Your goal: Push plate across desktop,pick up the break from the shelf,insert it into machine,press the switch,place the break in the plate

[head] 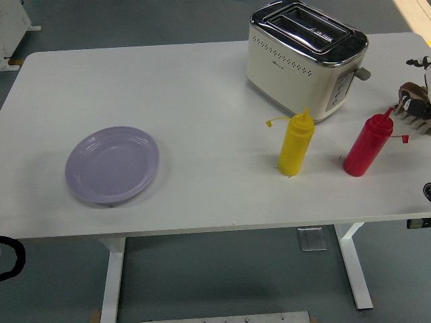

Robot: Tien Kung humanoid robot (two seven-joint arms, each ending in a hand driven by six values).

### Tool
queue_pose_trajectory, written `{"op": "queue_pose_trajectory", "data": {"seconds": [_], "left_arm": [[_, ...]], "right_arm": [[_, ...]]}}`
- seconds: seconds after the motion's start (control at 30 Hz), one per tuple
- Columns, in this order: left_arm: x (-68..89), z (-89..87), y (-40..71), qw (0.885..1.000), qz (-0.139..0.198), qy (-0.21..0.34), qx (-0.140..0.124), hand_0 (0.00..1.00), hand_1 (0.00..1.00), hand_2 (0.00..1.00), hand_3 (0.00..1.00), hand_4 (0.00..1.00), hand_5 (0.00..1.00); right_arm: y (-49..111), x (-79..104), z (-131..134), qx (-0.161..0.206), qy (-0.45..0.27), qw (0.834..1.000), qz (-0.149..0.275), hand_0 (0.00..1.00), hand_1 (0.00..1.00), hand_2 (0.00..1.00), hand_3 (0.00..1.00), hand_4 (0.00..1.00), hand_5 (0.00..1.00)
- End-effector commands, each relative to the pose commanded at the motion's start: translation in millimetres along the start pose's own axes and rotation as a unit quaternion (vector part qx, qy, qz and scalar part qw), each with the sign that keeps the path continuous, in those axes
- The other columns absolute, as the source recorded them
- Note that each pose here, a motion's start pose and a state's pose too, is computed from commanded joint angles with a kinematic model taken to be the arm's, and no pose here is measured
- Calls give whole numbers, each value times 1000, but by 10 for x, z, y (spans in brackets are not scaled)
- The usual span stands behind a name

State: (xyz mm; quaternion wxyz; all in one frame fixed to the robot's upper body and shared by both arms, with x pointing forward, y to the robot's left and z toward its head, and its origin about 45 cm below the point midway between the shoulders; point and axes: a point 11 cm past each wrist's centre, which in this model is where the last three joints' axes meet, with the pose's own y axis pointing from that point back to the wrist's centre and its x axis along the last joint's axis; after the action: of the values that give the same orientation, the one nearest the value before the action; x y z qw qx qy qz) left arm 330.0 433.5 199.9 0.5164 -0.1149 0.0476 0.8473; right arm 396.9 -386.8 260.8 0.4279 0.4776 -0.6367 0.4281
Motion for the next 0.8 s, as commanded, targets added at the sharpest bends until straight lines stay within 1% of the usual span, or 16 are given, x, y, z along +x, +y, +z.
{"op": "queue_pose_trajectory", "data": {"seconds": [0.3,0.33,0.5,0.53,0.7,0.73,0.8], "left_arm": [[-57,-186,-7,1000,-5,-6,25,887,811,778,775,778,998],[-60,-203,-8,1000,-5,-7,27,881,810,778,774,779,998],[-102,-304,-15,999,-9,-9,41,881,810,778,774,779,998],[-116,-321,-14,999,-10,-9,43,872,807,773,766,779,998],[-228,-420,-3,998,-24,-10,58,872,807,773,766,779,998],[-248,-436,0,998,-26,-11,61,862,803,769,753,781,998],[-307,-481,14,997,-33,-12,66,862,803,769,753,781,998]], "right_arm": [[-14,-113,141,-29,-4,999,-15,794,759,765,748,707,54],[-16,-125,154,-31,-5,999,-17,735,705,715,730,703,59],[-23,-189,229,-46,-8,999,-19,735,705,715,730,703,59],[-24,-193,240,-49,-9,999,-17,681,660,618,677,666,49],[-35,-205,296,-60,-12,998,-6,681,660,618,677,666,49],[-36,-205,303,-61,-13,998,-5,641,610,554,600,579,61],[-40,-196,315,-64,-15,998,3,641,610,554,600,579,61]]}}
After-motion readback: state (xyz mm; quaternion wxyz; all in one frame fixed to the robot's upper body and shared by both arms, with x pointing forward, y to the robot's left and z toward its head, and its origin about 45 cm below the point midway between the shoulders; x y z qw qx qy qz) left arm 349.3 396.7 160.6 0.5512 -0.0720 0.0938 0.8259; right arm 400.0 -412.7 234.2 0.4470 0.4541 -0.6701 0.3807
